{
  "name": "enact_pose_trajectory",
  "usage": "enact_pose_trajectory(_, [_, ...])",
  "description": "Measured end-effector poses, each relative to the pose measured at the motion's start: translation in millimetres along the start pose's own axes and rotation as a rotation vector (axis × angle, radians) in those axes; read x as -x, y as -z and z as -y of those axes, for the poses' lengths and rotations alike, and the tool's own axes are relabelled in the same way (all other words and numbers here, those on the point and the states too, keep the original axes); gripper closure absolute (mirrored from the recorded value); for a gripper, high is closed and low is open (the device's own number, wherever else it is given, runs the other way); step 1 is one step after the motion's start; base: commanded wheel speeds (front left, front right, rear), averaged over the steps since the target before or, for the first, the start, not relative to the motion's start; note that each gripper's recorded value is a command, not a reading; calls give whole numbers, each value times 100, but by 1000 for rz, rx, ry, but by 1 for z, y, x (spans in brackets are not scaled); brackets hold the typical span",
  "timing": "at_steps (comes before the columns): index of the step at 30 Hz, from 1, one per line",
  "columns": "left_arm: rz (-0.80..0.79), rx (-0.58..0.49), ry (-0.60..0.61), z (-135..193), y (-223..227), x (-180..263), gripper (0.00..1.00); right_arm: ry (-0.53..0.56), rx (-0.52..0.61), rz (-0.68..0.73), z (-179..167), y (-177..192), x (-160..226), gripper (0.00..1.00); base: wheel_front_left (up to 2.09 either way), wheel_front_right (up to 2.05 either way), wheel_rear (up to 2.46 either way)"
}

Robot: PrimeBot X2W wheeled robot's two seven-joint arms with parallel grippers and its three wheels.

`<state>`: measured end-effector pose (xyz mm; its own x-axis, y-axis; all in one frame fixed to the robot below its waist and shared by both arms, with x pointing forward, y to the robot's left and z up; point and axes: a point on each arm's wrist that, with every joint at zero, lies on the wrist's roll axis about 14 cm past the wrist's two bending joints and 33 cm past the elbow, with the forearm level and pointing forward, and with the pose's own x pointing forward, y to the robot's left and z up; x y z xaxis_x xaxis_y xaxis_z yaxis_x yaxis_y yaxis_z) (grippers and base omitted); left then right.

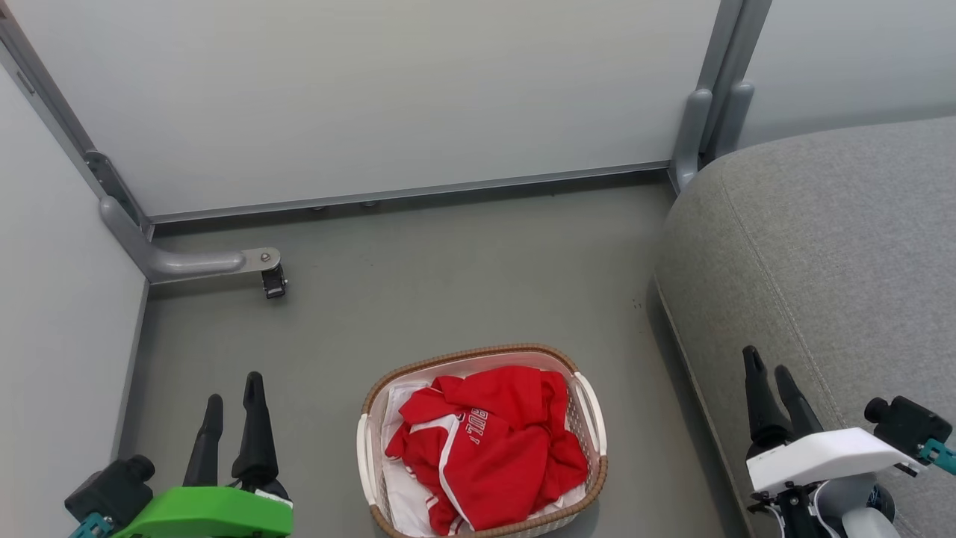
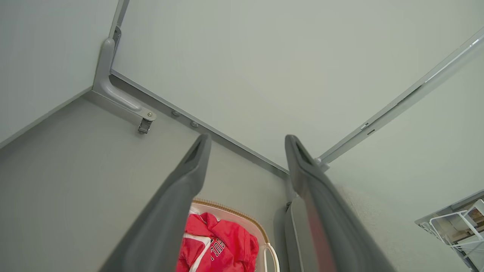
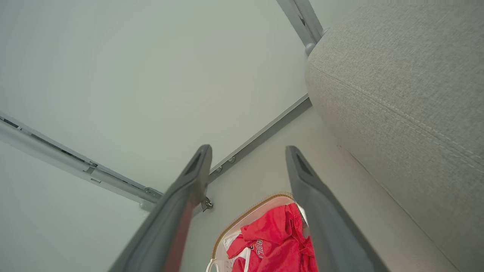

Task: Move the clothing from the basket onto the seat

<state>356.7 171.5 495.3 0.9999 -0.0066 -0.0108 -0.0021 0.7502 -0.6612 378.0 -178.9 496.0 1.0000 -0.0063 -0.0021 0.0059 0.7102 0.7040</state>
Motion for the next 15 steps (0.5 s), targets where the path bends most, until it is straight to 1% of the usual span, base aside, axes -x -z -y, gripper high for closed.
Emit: enact_pose_trajectory(15, [-17, -159, -14, -7, 9, 7, 0, -55, 181, -3, -12, 4, -1, 0, 0, 0, 0])
